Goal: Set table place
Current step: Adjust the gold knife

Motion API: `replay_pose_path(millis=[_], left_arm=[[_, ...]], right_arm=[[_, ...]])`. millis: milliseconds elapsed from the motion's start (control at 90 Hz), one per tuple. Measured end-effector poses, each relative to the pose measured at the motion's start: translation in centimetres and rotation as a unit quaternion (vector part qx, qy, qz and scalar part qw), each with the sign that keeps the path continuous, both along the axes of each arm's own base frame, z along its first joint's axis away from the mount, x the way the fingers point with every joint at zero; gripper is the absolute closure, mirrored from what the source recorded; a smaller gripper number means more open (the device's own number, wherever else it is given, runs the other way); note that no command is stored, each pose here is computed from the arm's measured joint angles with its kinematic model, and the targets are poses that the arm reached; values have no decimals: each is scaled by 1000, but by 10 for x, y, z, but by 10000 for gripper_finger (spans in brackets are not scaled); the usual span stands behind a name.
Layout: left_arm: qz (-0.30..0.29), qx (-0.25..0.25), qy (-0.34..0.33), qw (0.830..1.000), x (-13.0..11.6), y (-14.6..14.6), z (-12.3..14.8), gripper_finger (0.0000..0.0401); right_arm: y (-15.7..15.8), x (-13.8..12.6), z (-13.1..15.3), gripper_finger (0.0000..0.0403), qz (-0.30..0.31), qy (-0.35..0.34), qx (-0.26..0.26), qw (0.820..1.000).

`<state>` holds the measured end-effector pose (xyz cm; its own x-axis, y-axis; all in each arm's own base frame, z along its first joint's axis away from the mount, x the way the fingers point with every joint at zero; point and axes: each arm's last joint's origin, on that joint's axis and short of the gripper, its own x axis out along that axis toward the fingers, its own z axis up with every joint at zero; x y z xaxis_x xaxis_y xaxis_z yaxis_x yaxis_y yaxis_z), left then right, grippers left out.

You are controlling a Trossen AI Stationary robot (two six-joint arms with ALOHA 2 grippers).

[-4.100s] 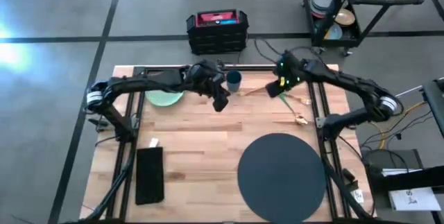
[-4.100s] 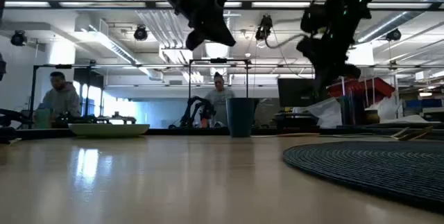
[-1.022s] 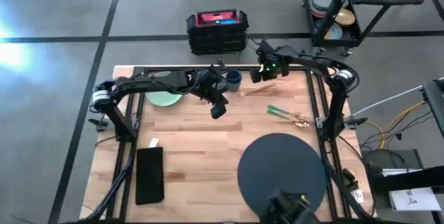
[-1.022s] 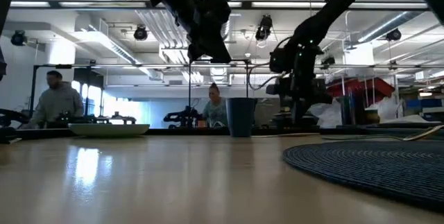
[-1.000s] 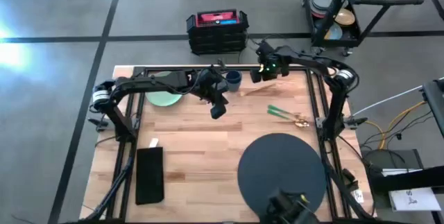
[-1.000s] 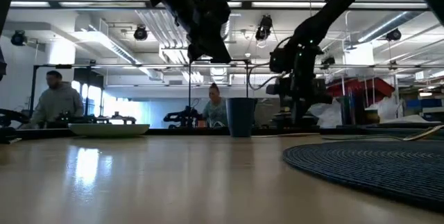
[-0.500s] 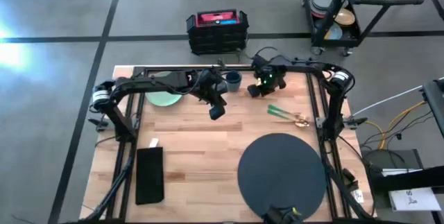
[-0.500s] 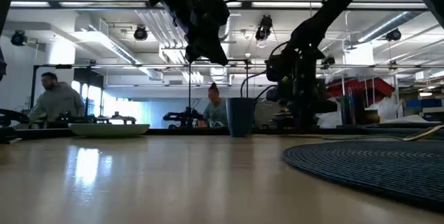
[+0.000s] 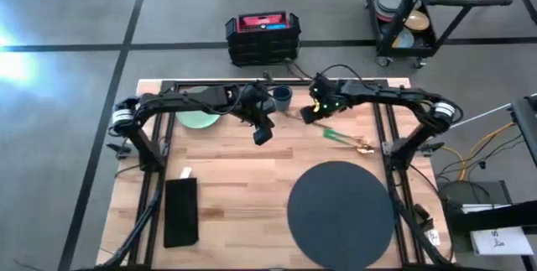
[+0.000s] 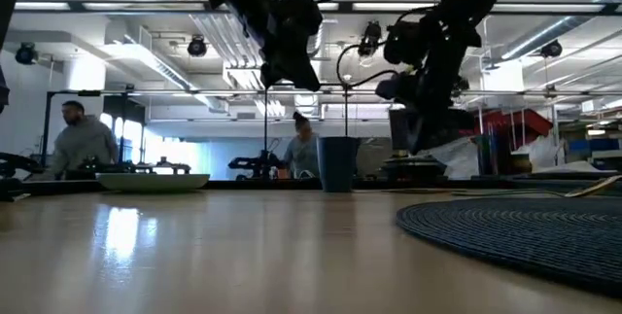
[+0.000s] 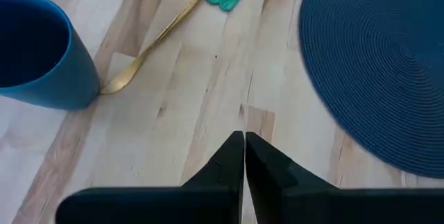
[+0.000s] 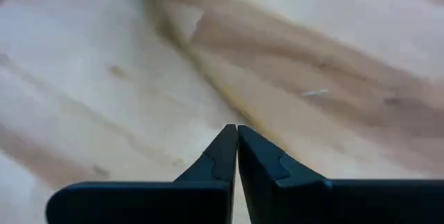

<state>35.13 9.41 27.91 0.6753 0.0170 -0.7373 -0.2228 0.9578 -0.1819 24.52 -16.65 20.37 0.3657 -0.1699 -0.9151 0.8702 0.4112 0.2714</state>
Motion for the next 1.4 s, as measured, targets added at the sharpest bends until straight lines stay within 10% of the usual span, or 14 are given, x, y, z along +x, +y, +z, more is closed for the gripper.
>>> replay_pose_path(millis=[800, 1400], left_arm=[[-36, -36, 18, 999, -4, -11, -26, 400], [-46, -37, 20, 998, -4, -15, -28, 354]], right_arm=[[49, -82, -19, 398, 30, 91, 37, 995], [53, -87, -42, 236, 125, 191, 91, 969]])
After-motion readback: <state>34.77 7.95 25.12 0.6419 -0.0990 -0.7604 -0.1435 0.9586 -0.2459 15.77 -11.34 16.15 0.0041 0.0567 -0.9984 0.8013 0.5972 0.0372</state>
